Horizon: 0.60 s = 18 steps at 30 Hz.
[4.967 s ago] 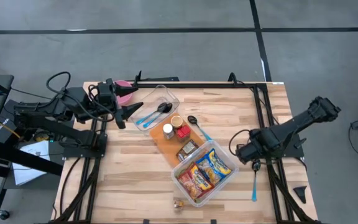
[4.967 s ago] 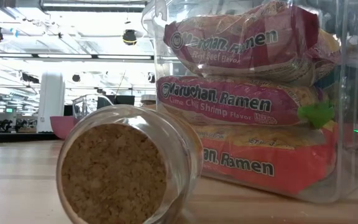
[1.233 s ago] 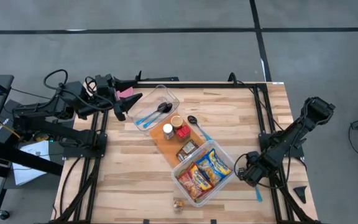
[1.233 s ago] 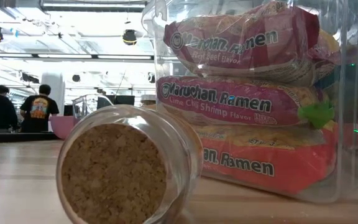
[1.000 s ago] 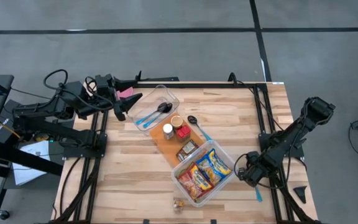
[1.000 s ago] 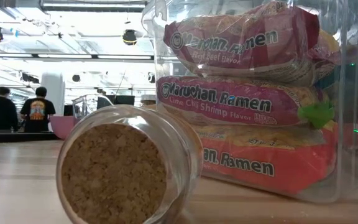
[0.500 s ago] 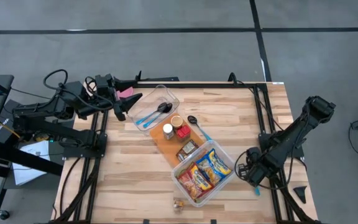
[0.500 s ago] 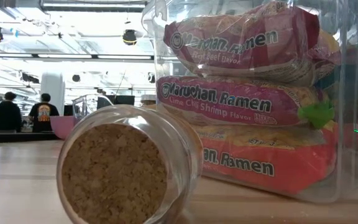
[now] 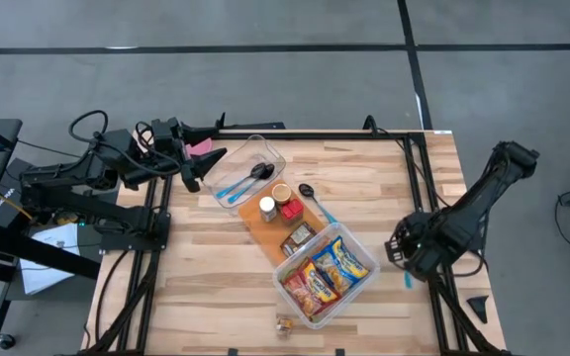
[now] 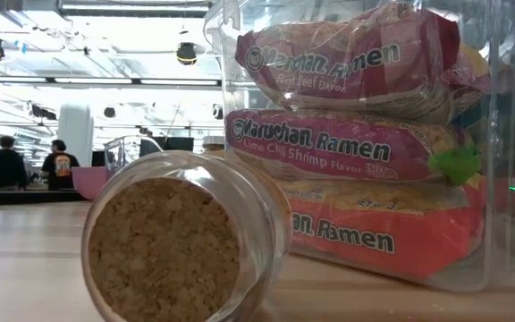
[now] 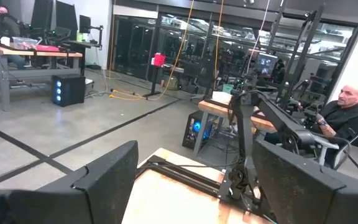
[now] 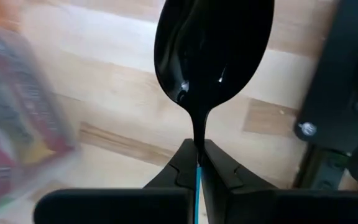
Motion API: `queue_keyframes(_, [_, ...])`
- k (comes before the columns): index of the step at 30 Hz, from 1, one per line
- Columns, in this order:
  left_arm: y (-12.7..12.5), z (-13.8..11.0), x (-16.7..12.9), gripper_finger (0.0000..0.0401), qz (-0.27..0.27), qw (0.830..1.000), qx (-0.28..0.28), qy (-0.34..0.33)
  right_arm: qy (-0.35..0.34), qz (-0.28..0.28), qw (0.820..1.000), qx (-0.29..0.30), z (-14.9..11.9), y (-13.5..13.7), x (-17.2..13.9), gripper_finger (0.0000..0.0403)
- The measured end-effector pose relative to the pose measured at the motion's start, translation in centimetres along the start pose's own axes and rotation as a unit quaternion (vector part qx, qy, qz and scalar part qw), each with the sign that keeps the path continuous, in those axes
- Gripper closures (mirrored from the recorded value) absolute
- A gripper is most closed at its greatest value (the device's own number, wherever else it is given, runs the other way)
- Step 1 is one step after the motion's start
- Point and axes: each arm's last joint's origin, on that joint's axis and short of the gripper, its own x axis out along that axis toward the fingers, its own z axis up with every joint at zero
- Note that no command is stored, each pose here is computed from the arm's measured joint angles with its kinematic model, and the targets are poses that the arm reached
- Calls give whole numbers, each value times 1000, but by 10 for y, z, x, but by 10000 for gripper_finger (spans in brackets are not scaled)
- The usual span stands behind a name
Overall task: Pick & Place Food Item
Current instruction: Put the blue spoon into the top transparent bin
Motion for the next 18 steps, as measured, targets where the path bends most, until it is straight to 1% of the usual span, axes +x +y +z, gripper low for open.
queue_keyframes(7, [0, 0, 0, 92, 0, 1000, 0, 0, -35, 59, 998, 10, 7, -1, -6, 403])
queue_keyframes(13, [0, 0, 0, 92, 0, 1000, -12, 0, -99, 127, 986, 49, 17, 10, -8, 403])
queue_keyframes(18, [0, 0, 0, 92, 0, 1000, -14, 0, -154, 140, 975, 74, 29, 15, -6, 403])
